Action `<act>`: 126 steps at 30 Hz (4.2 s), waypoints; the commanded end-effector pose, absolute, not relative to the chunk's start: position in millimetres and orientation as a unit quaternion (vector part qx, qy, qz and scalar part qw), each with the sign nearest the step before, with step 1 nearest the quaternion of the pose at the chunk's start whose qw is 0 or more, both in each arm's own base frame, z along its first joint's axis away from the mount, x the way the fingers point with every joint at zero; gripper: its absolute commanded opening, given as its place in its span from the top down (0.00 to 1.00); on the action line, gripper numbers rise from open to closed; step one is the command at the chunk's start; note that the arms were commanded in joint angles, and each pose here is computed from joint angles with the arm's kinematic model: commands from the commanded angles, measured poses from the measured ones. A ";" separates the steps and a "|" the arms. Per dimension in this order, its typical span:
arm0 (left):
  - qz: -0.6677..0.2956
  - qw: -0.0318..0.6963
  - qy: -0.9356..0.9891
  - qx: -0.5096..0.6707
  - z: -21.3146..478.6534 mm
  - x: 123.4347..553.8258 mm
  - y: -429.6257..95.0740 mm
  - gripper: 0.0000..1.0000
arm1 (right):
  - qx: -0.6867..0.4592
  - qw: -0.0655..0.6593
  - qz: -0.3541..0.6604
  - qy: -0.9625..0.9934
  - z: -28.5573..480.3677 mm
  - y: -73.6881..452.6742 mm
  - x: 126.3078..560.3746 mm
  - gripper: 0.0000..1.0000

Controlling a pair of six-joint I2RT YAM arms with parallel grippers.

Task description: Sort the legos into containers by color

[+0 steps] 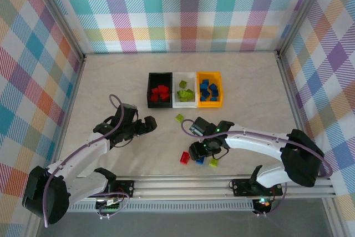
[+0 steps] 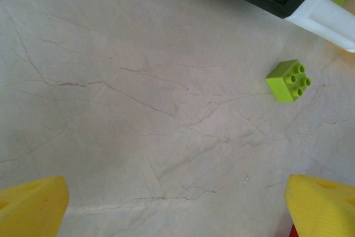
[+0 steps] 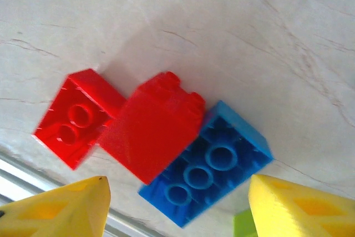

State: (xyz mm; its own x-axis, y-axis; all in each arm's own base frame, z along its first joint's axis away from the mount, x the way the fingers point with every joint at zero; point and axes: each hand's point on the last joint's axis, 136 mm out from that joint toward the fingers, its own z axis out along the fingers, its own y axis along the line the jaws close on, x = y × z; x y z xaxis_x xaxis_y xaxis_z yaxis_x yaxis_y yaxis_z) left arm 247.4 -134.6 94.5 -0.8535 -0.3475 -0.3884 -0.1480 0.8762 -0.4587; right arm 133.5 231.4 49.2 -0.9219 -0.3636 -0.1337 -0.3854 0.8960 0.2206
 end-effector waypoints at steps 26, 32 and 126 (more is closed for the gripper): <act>-0.218 0.239 0.936 -0.141 93.8 248.9 -129.9 0.00 | -0.194 0.056 0.011 0.979 22.0 199.2 145.6 0.42; -0.220 0.236 0.936 -0.140 93.3 248.4 -130.9 0.00 | -0.196 0.071 0.003 0.978 15.1 207.6 163.5 0.41; -0.052 0.125 0.948 0.289 39.3 162.7 -338.5 0.34 | 0.037 0.280 0.119 0.952 129.5 154.9 346.6 0.33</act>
